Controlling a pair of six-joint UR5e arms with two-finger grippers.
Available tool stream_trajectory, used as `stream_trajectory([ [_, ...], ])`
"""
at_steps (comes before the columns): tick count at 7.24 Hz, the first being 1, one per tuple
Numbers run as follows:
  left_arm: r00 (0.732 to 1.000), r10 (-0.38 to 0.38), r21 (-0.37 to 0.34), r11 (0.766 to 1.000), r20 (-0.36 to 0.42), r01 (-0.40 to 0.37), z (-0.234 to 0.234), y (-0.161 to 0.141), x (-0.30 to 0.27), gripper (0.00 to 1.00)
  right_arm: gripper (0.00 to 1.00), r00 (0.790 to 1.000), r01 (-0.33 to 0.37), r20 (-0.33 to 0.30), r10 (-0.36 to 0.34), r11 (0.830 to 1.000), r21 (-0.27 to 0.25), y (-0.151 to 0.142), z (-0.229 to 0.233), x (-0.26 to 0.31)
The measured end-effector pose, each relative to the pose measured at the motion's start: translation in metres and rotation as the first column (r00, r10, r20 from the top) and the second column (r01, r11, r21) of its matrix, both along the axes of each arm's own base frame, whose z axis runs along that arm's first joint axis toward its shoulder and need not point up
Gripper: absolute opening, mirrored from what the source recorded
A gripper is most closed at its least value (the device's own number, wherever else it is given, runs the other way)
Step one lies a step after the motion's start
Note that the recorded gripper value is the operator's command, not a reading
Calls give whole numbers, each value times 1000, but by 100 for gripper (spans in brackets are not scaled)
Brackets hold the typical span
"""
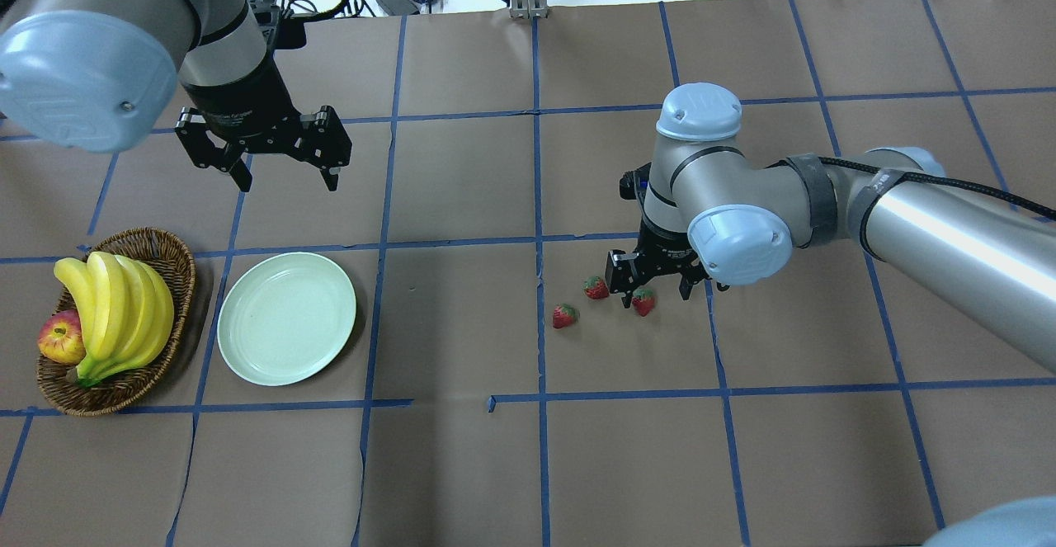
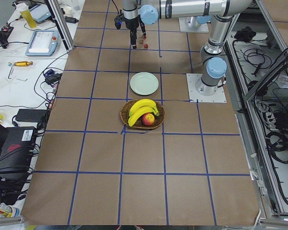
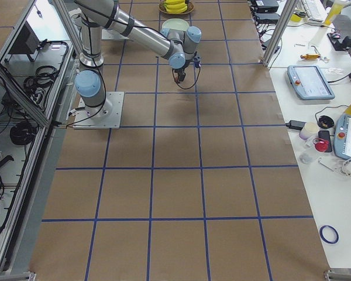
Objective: Collect all strawberries into plate
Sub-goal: 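Lower the right gripper down over the cluster of red strawberries, then close the right gripper on one strawberry and lift it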
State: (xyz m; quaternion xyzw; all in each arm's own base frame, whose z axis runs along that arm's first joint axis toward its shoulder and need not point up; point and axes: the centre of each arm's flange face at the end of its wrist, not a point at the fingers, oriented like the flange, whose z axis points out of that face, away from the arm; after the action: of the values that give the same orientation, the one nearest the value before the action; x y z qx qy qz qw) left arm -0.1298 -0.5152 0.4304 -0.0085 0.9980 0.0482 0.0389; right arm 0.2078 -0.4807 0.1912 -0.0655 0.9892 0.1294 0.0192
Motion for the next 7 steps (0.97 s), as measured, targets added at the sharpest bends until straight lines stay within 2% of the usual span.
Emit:
stream_trajectory([
  [2, 1000, -5, 0, 1000, 8, 5, 0, 0, 1, 100, 85, 1000, 6, -1, -6, 1000, 20, 2, -10, 2],
  [3, 1000, -6, 1, 1000, 9, 6, 0, 0, 1, 100, 72, 1000, 6, -1, -6, 1000, 20, 1, -14, 2],
  [4, 1000, -7, 2, 1000, 10, 7, 0, 0, 1, 100, 38, 1000, 5, -2, -5, 1000, 14, -1, -18, 2],
  [5, 1000, -7, 3, 1000, 11, 7, -1, 0, 1, 100, 0, 1000, 4, -5, -4, 1000, 8, -3, -20, 2],
  [7, 1000, -8, 4, 1000, 11, 8, -1, -1, 4, 100, 0, 1000, 4, -9, -4, 1000, -1, -4, -19, 2],
])
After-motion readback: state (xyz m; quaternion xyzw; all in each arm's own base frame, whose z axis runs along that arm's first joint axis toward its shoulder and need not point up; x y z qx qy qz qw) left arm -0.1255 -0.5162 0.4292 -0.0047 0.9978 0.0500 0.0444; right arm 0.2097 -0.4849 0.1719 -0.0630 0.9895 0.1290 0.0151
